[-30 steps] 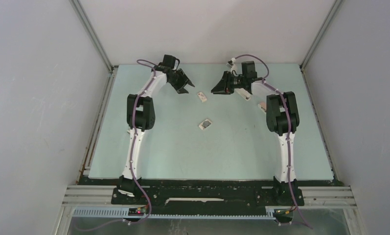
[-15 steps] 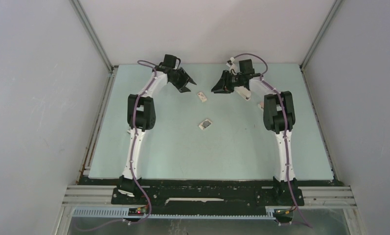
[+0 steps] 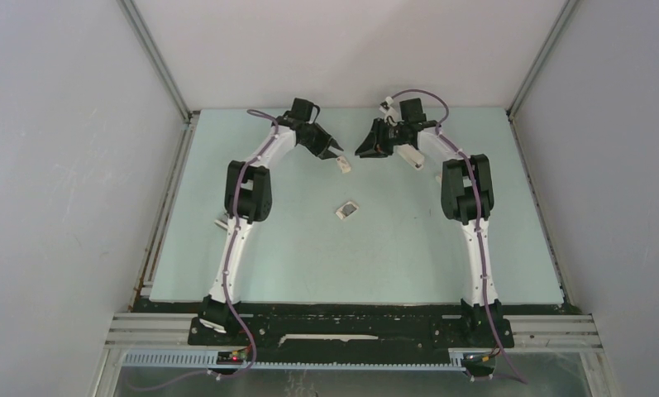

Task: Unload the staples from the stapler
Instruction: Move the staple box to the center of the board.

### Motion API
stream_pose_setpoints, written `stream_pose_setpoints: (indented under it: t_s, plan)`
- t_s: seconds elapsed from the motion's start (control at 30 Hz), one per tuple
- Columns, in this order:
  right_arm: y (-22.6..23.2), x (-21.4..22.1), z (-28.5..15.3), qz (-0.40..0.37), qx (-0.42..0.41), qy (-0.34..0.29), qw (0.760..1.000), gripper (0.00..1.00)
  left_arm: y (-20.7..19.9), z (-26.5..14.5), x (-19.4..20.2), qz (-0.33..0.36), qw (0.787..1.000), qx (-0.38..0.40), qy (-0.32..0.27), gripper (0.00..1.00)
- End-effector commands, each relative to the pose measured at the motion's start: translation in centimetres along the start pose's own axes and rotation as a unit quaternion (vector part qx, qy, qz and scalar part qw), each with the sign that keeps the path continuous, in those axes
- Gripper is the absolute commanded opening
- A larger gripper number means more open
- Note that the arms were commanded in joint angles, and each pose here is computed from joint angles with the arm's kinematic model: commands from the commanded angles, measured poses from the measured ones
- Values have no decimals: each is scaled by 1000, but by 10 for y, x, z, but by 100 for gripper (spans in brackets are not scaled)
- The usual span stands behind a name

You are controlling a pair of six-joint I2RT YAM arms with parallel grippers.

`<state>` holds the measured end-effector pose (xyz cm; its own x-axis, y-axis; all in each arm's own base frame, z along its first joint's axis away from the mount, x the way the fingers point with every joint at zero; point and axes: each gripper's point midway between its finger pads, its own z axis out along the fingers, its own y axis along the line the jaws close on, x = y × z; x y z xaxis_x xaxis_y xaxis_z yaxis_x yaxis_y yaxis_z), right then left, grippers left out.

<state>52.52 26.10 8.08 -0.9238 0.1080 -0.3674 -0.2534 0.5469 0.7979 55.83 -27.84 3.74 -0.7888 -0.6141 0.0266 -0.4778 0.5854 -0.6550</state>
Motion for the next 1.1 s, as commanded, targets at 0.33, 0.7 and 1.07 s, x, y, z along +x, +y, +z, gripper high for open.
stream_pose_setpoints:
  t_s: [0.33,0.7,1.07]
  plan:
    - [13,-27,-49,-24,-8,-39,999,38,-33,-8,36,26,999,19,24,31]
    - [25,-21,-66,-32,-10,-43,999,39,-23,-4,75,46,996,-2,72,31]
    - [25,-14,-75,-39,-8,-43,998,39,-38,-12,81,82,994,20,74,33]
